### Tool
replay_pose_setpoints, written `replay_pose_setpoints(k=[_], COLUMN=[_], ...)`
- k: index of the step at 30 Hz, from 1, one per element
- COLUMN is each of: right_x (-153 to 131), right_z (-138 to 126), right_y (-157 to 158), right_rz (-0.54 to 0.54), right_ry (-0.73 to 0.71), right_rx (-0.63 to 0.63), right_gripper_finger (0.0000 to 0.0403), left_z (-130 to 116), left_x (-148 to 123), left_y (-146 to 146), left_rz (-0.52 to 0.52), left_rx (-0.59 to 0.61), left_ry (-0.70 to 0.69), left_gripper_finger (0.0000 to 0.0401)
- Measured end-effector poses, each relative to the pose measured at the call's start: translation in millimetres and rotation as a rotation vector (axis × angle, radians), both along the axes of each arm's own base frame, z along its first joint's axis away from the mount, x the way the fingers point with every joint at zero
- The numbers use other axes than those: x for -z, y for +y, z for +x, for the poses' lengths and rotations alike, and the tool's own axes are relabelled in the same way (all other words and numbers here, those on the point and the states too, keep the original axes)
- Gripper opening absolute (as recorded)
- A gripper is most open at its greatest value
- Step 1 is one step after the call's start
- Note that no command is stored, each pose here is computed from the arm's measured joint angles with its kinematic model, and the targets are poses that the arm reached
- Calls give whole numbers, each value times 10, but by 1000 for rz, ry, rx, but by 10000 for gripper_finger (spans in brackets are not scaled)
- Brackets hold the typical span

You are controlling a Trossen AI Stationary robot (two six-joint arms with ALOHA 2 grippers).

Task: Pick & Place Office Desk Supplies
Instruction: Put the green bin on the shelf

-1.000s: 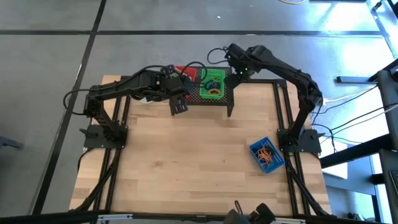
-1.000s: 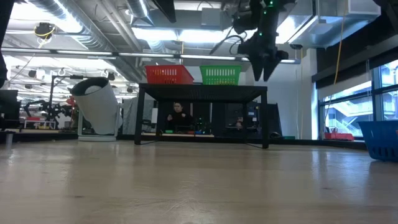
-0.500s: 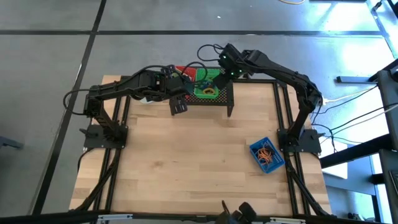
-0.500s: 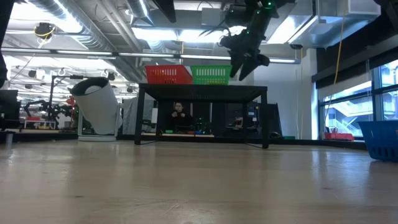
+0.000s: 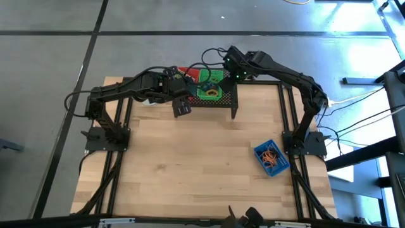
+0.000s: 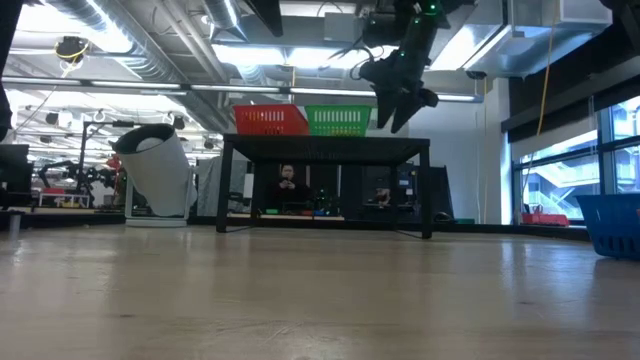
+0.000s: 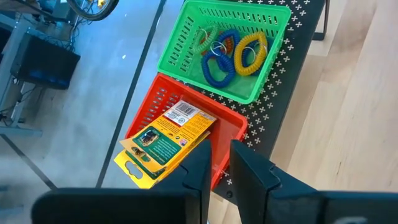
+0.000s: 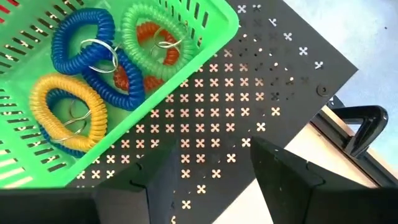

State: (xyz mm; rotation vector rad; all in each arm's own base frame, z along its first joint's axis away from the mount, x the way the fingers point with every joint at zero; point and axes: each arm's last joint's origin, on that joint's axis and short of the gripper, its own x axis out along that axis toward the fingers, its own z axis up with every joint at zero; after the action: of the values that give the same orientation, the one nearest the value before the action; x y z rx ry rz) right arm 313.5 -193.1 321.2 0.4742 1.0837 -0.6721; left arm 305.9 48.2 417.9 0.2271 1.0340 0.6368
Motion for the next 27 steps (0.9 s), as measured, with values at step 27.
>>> replay_pose_setpoints(k=[27], right_x=[127], right_z=[284], right_y=[155], right_rz=[-94], right_ry=[9], right_rx=[-60], right_gripper_finger=[203], left_z=[-19], left_x=[11], left_y=[-4], left_rz=[-8], left_rx=[-4], left_ry=[20], left_gripper_finger=[47])
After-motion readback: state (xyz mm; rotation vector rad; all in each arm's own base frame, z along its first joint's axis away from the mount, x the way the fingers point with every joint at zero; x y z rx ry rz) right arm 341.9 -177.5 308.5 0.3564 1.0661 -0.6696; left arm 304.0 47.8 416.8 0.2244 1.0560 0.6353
